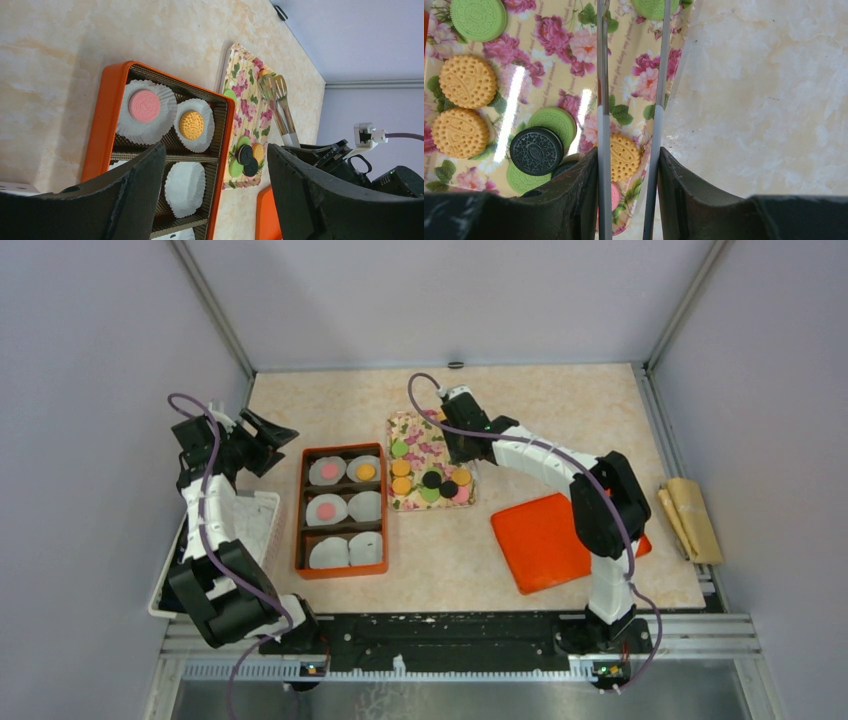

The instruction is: Pack the cookies

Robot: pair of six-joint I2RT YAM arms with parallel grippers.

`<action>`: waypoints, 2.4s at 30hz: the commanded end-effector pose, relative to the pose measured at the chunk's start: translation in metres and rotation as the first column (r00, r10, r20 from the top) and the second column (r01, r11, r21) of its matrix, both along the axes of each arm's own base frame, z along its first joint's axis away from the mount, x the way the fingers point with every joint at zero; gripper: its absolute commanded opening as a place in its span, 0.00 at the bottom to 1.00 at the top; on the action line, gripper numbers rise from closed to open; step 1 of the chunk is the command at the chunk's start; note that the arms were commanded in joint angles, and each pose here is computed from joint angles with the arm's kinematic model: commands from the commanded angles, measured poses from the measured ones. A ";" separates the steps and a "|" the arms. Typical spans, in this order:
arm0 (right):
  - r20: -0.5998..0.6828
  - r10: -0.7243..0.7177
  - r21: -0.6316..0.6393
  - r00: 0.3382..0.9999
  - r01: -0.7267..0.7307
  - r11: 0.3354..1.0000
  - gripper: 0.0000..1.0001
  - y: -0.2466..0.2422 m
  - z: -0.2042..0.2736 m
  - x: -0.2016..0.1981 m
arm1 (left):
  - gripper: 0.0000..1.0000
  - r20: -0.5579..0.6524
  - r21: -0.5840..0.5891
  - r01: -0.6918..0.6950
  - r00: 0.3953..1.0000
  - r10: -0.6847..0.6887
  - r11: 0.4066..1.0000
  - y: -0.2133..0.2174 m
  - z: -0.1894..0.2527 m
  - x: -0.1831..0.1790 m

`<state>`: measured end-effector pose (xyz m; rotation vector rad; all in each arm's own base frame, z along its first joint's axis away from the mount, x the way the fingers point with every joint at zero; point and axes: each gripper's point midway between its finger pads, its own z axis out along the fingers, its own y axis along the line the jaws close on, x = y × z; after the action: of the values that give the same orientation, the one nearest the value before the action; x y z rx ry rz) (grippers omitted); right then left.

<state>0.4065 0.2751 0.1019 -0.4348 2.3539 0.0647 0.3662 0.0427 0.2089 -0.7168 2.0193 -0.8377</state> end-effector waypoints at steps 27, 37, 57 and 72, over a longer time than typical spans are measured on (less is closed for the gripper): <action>0.200 0.379 0.129 0.903 -0.408 0.904 0.00 0.092 0.124 -0.161 | 0.80 0.051 0.014 0.018 0.999 -0.018 1.000 -0.002 0.014 -0.002; 0.116 0.480 0.166 0.869 -0.494 0.853 0.00 0.117 0.095 -0.201 | 0.80 0.057 0.018 0.019 0.998 -0.020 1.000 -0.003 0.020 -0.006; 0.038 0.480 0.119 0.877 -0.480 0.869 0.27 0.134 0.046 -0.219 | 0.80 0.052 0.022 0.028 0.998 -0.029 0.999 -0.004 0.017 -0.007; 0.077 0.469 0.075 0.880 -0.474 0.877 0.42 0.133 0.059 -0.208 | 0.80 0.053 0.011 0.041 0.998 -0.041 0.999 -0.006 0.014 -0.006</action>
<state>0.1894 0.3938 0.1318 -0.9865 2.1992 0.3579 0.3619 0.0372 0.2162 -0.6920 2.0135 -0.8614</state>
